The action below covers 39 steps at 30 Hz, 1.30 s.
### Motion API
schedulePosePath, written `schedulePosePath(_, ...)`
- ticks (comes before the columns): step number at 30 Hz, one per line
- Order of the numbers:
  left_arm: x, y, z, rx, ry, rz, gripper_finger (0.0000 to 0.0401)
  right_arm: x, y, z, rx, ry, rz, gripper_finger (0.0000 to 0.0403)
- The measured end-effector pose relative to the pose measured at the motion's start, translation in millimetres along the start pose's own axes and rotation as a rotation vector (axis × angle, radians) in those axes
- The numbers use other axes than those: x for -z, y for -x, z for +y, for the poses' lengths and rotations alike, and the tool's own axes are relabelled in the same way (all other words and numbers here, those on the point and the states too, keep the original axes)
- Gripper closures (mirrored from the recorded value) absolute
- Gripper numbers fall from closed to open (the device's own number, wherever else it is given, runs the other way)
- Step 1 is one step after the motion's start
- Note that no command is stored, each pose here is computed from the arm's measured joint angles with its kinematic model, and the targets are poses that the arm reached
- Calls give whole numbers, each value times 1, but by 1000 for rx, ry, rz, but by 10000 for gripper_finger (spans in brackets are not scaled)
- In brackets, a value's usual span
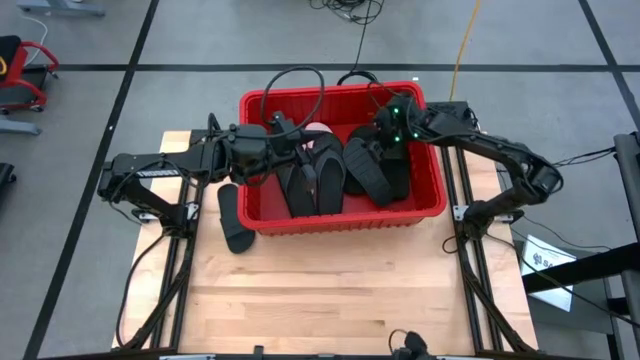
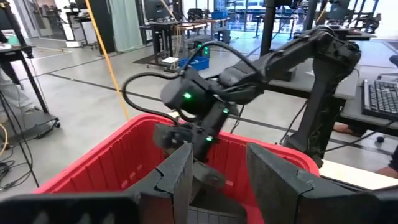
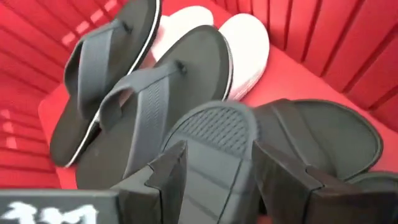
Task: Pick and place slides into bin
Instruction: Put the black slide into the red bin
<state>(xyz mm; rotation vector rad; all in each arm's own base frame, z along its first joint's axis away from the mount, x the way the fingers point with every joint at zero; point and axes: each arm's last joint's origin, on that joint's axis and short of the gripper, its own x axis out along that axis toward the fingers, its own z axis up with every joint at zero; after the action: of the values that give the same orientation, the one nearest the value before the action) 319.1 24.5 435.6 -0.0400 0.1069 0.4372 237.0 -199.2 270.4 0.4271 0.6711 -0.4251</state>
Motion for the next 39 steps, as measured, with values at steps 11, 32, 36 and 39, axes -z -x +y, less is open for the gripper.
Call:
schedulePosePath(11, 0, 0, 0, 3, -2, 4, 252, -2, -18, -23, -51, -120, -22, 234)
schedulePosePath(32, 0, 0, -1, 36, -4, 6, 252, 8, -38, -32, -28, -104, 54, 234)
schedulePosePath(36, 0, 0, -1, 35, -5, 6, 252, 10, -43, -34, -30, -112, 69, 234)
schedulePosePath(39, 0, 0, -1, 35, -6, 6, 252, 10, -43, -33, -80, -94, 71, 234)
